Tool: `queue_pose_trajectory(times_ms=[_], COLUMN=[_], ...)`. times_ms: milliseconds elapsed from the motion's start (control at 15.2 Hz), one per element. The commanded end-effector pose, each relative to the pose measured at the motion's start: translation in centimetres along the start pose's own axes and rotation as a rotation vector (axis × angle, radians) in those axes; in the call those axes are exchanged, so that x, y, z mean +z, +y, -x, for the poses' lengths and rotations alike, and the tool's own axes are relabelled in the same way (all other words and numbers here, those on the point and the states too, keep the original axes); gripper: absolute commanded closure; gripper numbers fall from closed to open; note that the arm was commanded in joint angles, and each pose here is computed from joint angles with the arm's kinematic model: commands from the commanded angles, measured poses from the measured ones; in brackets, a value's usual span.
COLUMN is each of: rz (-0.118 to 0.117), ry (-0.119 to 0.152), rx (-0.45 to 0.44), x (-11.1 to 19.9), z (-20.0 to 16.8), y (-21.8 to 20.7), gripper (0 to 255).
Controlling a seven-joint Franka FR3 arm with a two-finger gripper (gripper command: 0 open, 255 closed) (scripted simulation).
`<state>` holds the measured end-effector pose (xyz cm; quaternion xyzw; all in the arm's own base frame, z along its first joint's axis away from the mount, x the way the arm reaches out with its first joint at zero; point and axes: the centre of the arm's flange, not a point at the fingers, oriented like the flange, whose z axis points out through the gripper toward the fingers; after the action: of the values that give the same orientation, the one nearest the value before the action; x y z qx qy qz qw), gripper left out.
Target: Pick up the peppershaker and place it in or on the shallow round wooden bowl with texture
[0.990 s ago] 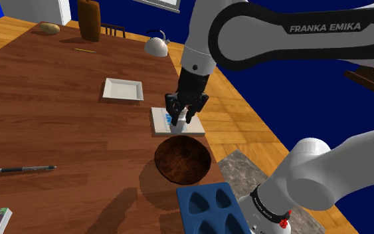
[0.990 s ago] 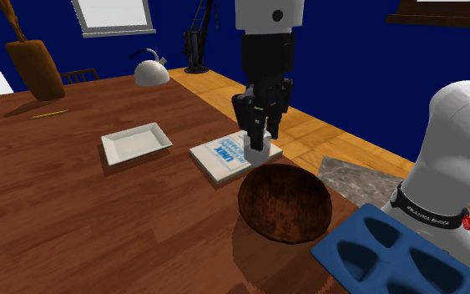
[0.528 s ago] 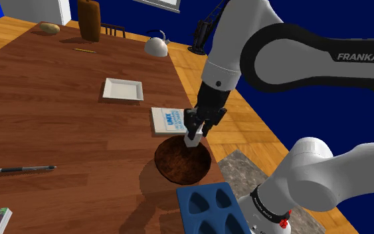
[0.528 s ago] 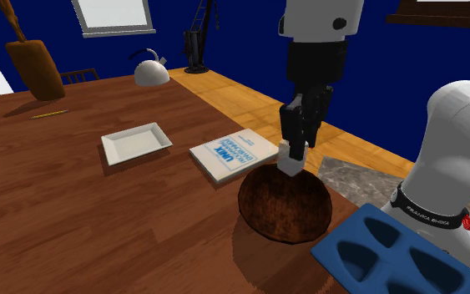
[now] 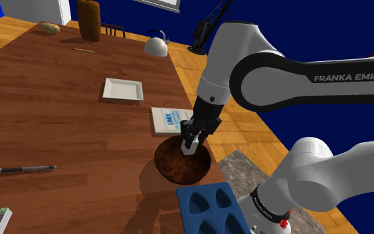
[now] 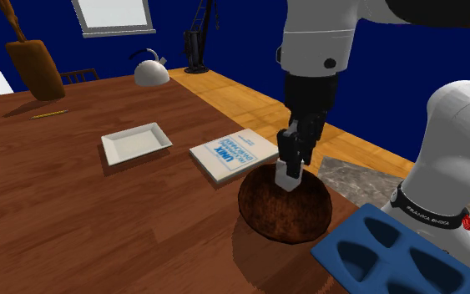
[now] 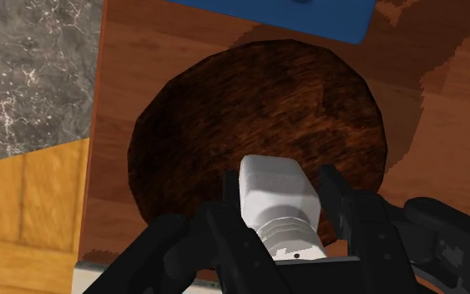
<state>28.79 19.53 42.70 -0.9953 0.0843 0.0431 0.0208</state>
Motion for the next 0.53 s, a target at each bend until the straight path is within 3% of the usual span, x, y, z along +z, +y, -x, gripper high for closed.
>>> queue_pose_trajectory(times_ms=[0, 264, 462], rz=[0.000, 0.000, 0.000], ry=[0.000, 0.000, 0.000], rx=[0.000, 0.000, 0.000], x=[1.1, 3.4, 3.4], z=[0.0, -0.3, -0.3], y=[0.1, 0.1, 0.1], gripper=[255, 255, 255])
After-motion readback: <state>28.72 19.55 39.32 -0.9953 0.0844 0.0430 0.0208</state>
